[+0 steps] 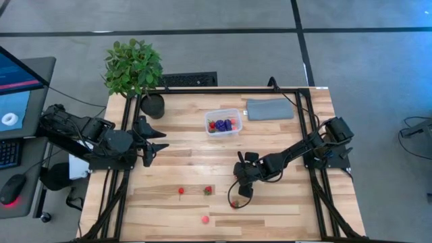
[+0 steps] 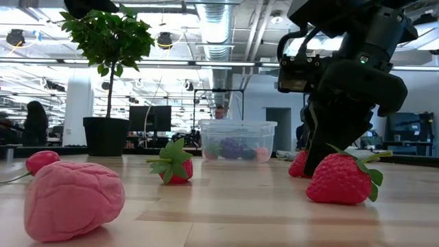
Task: Pick and placing Produce into tupperware
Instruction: Put the strawberry into the container
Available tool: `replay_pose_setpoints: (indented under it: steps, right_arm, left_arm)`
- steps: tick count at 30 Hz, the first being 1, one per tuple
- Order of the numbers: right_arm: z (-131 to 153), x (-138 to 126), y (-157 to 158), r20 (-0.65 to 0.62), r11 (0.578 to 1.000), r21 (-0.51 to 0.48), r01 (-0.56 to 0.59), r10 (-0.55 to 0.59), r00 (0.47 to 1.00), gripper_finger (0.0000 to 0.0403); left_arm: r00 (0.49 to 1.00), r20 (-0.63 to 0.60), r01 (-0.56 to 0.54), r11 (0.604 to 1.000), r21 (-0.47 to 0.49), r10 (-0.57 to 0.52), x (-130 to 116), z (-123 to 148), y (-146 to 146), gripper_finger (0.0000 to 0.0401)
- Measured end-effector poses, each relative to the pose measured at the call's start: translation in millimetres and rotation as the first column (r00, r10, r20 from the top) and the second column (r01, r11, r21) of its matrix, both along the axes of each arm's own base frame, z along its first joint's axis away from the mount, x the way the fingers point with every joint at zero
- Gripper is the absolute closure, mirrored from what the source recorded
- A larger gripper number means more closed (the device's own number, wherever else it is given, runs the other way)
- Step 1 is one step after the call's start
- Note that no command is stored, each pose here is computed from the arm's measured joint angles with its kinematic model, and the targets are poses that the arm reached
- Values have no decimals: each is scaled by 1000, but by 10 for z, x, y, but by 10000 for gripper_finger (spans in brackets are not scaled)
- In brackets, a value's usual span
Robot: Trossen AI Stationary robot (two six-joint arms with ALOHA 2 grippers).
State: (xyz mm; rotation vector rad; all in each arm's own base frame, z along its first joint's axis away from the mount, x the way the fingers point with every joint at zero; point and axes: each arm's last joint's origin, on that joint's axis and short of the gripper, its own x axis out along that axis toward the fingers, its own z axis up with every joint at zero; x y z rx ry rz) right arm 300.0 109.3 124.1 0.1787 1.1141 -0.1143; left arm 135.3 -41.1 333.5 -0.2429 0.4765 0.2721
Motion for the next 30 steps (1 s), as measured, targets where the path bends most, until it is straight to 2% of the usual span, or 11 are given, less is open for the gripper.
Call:
replay_pose_setpoints:
  steps: [10, 17, 25, 30]
  right_arm:
    - [-1, -1, 0, -1, 1000, -1, 0, 0, 1000, 231]
    - [-1, -1, 0, -2, 1000, 0, 0, 0, 1000, 217]
    - [-1, -2, -1, -2, 1000, -1, 0, 0, 1000, 233]
    - [-1, -2, -1, -2, 1000, -1, 0, 0, 1000, 224]
  left_arm:
    - [1000, 1, -2, 1000, 1, 2, 0, 1, 0, 208]
    - [1000, 1, -3, 1000, 2, 3, 0, 1, 1, 208]
    - [1000, 1, -4, 1000, 2, 4, 0, 1, 1, 208]
    - [1000, 2, -4, 1000, 2, 4, 0, 2, 1, 208]
